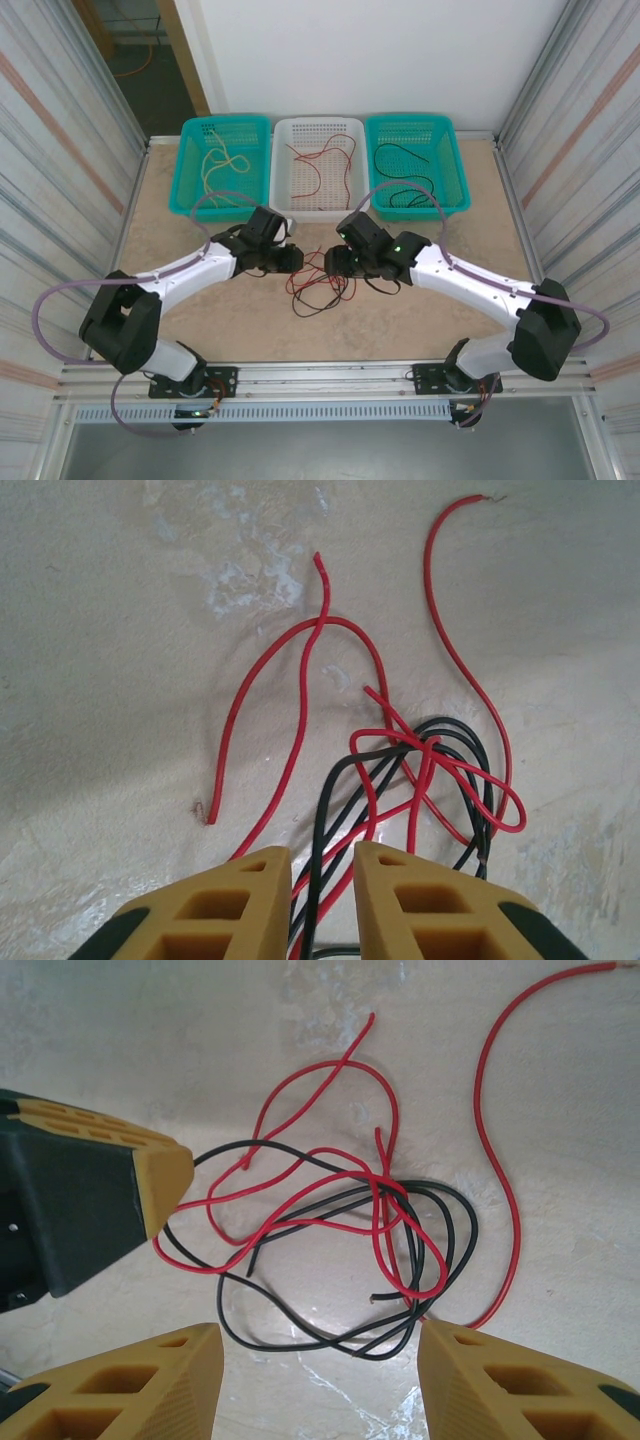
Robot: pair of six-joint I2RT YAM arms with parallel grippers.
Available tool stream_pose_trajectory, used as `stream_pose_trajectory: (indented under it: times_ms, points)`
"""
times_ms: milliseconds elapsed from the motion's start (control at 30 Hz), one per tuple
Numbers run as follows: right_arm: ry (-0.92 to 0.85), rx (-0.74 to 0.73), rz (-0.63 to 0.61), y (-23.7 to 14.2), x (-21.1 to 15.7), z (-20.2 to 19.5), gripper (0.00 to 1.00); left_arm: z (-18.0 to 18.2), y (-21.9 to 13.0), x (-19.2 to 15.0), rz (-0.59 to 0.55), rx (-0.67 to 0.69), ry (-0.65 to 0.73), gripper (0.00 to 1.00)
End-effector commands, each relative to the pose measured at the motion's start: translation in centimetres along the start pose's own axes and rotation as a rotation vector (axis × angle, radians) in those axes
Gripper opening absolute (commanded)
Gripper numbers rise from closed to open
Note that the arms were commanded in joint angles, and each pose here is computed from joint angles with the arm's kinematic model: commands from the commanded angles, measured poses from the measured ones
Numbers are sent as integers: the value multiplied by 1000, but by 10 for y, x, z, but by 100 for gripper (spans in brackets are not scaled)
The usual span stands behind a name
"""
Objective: Untangle the cables
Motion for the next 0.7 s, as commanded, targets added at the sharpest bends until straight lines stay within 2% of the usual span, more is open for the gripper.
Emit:
stream_pose_trajectory:
  times_ms: [0,300,433,500,667]
  points:
    - [32,-24,-23,-8,1,-10,54,1,0,1,13,35,34,22]
    - [45,-25,-30,-11,4,-15,54,-1,6,-6,34,123,119,20]
    - [44,-25,-32,-12,4,-15,54,-1,5,-4,12,142,130,9]
    - [44,-27,-35,-14,4,-16,54,-5,-3,2,-26,140,132,1]
    - [27,-5,-60,-23,8,-13,54,-44,-46,21,-161,24,178,2]
Point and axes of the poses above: each hand's point on the last joint's axis, 136 mm out from that joint toward the fingers, its own y axis out along the fingers, its own z axis along the line the jaws close on, x = y × z, the point moved 1 cm from there along -y, back along the fingers, and after that the axes turned 3 degrees about -y, right-handed, at the moved point
